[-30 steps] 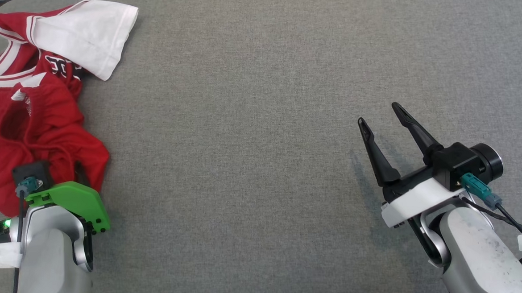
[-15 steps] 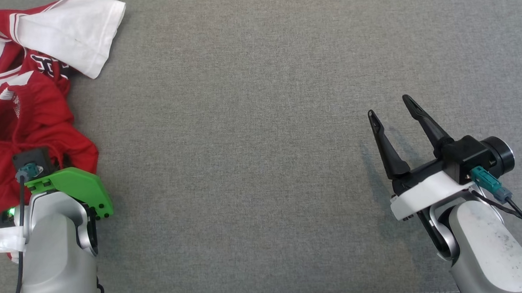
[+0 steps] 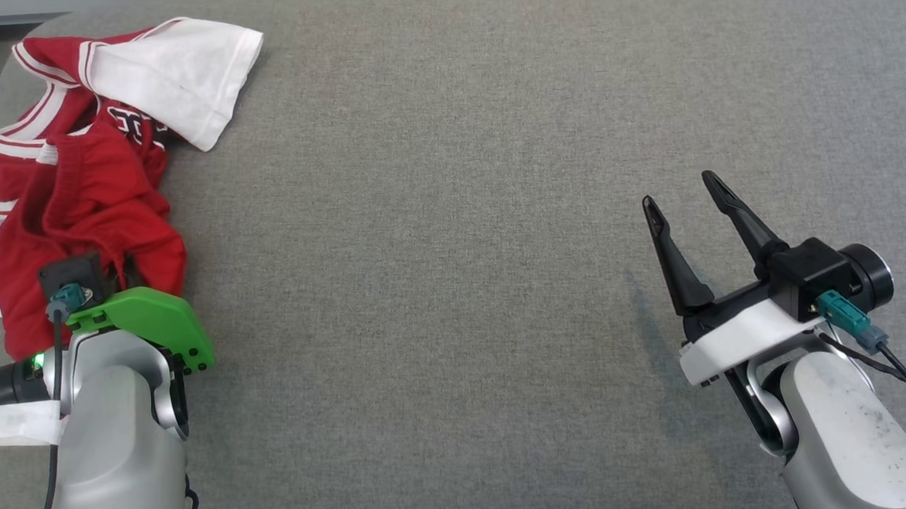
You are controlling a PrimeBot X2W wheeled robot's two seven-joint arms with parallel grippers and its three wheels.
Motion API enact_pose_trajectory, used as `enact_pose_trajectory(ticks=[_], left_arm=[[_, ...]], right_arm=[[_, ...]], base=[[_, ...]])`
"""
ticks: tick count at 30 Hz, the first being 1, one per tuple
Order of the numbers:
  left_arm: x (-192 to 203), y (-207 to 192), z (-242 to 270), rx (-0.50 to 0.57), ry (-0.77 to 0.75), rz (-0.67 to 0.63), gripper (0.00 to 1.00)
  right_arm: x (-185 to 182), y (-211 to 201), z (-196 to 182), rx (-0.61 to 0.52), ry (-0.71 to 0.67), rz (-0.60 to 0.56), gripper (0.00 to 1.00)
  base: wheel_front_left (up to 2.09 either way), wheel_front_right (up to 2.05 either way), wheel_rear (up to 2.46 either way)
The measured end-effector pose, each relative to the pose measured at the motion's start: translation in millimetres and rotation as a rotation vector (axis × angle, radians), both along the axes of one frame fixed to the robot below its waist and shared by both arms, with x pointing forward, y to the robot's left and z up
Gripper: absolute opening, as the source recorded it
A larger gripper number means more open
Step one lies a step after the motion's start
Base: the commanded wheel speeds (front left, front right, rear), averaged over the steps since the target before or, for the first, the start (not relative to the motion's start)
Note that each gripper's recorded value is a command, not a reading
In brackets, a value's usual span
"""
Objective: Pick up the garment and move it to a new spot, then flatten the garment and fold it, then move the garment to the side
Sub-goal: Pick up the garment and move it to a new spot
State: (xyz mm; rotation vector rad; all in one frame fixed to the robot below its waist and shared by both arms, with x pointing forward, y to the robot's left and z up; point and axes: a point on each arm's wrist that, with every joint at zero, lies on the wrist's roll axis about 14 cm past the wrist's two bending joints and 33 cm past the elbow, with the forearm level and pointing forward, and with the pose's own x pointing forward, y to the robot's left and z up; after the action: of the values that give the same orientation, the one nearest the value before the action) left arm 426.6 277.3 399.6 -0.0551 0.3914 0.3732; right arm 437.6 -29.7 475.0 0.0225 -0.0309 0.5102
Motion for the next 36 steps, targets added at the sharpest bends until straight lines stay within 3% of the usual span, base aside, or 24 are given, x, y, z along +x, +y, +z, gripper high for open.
enact_pose_trajectory(ticks=[10, 21, 31, 36], left_arm=[[1.0, -5.8, 42.0, -0.002, -0.153, -0.011, 0.0], [27.6, -40.7, 116.9, 0.008, -0.382, -0.172, 0.0], [49.9, -111.8, 181.7, -0.058, -0.581, -0.397, 0.0], [52.6, -174.1, 201.8, -0.118, -0.643, -0.577, 0.0]], right_arm=[[-12.3, 7.3, 22.4, 0.017, -0.041, 0.01, 1.0], [-25.8, 4.4, 40.8, 0.03, -0.076, -0.004, 1.0], [-38.4, -17.2, 49.1, 0.042, -0.088, -0.078, 1.0], [-45.3, -40.5, 50.4, 0.035, -0.092, -0.144, 1.0]], base=[[0.0, 0.0, 0.0], [0.0, 0.0, 0.0], [0.0, 0.0, 0.0], [0.0, 0.0, 0.0]])
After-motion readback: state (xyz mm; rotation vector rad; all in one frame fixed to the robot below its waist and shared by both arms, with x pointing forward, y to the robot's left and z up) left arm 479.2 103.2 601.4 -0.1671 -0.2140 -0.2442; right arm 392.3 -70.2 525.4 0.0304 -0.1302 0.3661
